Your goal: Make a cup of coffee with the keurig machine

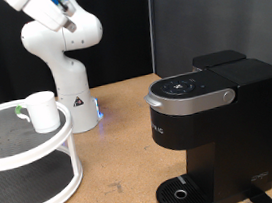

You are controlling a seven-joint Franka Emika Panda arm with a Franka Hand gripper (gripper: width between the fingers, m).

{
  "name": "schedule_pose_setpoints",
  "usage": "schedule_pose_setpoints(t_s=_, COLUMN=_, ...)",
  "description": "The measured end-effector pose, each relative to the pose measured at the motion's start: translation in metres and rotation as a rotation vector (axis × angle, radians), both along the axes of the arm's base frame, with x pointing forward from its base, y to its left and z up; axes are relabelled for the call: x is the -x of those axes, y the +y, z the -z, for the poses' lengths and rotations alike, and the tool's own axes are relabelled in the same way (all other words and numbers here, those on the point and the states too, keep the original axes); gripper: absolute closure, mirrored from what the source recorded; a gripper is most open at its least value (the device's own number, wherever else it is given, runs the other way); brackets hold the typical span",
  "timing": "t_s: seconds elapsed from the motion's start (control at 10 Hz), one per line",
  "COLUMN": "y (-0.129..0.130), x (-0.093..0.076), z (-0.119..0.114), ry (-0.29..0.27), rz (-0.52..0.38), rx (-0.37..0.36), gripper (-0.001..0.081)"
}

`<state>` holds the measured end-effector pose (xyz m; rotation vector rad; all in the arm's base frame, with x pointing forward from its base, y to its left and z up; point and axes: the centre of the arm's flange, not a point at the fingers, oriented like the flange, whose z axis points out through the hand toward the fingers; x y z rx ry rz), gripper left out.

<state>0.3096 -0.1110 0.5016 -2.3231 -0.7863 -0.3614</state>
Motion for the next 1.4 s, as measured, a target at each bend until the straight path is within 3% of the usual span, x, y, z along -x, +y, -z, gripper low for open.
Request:
schedule_pose_setpoints(t_s=0.3, y=-0.030, x=0.035, z=-0.005, ry=-0.016, rz=-0.056, rx=-0.024, gripper=0.0806)
schedule_pose_setpoints(t_s=0.5, y=-0.034, x=0.042, z=-0.006, ry=-0.019, rz=-0.058, rx=-0.040, gripper=0.0806)
schedule_pose_setpoints(t_s=0.8, y=-0.049, x=0.045, z=-0.001, ry=-0.043, rz=0.075, rx=-0.006, gripper=0.0806)
schedule_pose_setpoints(t_s=1.0, y=-0.071, x=0.066, z=0.002, ry=-0.052, rz=0.183, rx=0.002, gripper=0.0806)
schedule_pose_setpoints(t_s=1.2, y=-0.093, x=0.089, z=0.006, ry=-0.047, rz=0.216, rx=0.027, gripper=0.0806)
schedule_pose_setpoints(t_s=1.4, y=-0.098, x=0.095, z=0.007, ry=-0.055, rz=0.220, rx=0.026, gripper=0.0806)
